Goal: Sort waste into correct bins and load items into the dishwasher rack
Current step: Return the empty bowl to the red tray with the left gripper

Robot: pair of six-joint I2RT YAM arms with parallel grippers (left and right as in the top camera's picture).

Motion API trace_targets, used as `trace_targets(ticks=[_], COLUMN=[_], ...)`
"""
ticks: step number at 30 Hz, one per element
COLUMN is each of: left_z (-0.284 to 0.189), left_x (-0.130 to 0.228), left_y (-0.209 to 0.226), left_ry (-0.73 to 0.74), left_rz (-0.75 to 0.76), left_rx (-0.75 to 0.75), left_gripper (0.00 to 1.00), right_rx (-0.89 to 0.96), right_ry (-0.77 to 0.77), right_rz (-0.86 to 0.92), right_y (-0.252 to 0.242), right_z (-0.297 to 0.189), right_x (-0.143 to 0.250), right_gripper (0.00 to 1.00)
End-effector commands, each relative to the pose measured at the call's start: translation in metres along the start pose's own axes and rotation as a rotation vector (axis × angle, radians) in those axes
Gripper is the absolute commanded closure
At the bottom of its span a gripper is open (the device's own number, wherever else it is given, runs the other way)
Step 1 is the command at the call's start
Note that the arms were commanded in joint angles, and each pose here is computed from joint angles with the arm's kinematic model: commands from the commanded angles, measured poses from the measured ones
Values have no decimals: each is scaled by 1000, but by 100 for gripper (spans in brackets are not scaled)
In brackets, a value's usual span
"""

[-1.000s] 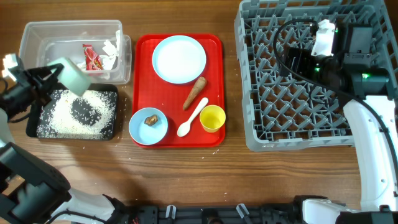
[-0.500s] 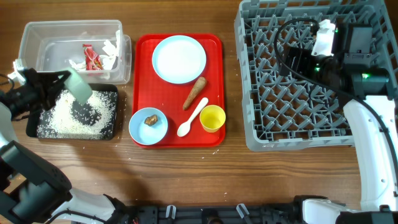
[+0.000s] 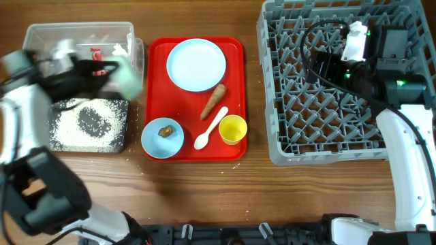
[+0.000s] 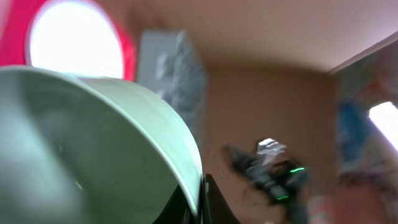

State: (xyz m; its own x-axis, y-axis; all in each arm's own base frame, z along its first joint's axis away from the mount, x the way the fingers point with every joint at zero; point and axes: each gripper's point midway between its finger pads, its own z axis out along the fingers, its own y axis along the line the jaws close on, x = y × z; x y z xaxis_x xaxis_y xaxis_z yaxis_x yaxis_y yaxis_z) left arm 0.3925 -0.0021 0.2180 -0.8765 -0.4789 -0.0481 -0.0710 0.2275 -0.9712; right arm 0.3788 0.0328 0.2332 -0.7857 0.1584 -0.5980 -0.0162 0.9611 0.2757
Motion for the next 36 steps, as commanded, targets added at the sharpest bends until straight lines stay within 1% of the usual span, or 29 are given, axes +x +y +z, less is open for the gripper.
trace_targets(ticks=[1,3,6,9,13,14,15,17,18,21,24,26,28,30,32,36], left_z=[79,103,111,122,130,131,132,134,134,133,135,136,128,119,114,112], left_x=[33,43,45,53,61,62,62,63,63,63,76,88,101,114,124,140], left_y=[33,57,82,93,111,115,119,126,126,124,110,96,88,91,99,119], left_ry=[81,65,-27,-58,-46,-41,-33,-21,-20,-20,27,58,58,73,99,140], left_rz=[148,243,357,473,553,555,551,546,546,545,518,478,400,322,298,297], left_rx=[-424,-672,-995,-1163,-1289,-1301,-1309,-1319,-1319,-1315,-1254,-1193,-1178,-1208,-1238,-1265], left_gripper=[96,96,96,96,96,95,90,76,75,76,78,77,75,71,69,65], right_rx=[1,1,2,2,2,2,3,3,3,3,3,3,3,3,3,4], right_ry=[-7,-5,-3,-3,0,1,2,5,5,5,6,6,6,6,5,7], right_rz=[9,9,10,10,10,10,11,11,12,12,11,12,12,12,12,12], right_y=[2,2,2,2,2,1,1,1,1,1,1,1,1,1,1,1], right_z=[0,0,0,0,0,0,0,0,0,0,0,0,0,0,0,0], right_x=[-4,-4,-3,-3,-3,-2,-2,-1,-1,-1,-1,-1,-1,-1,-1,-1], right_gripper=[0,0,0,0,0,0,0,0,0,1,0,0,0,0,0,0])
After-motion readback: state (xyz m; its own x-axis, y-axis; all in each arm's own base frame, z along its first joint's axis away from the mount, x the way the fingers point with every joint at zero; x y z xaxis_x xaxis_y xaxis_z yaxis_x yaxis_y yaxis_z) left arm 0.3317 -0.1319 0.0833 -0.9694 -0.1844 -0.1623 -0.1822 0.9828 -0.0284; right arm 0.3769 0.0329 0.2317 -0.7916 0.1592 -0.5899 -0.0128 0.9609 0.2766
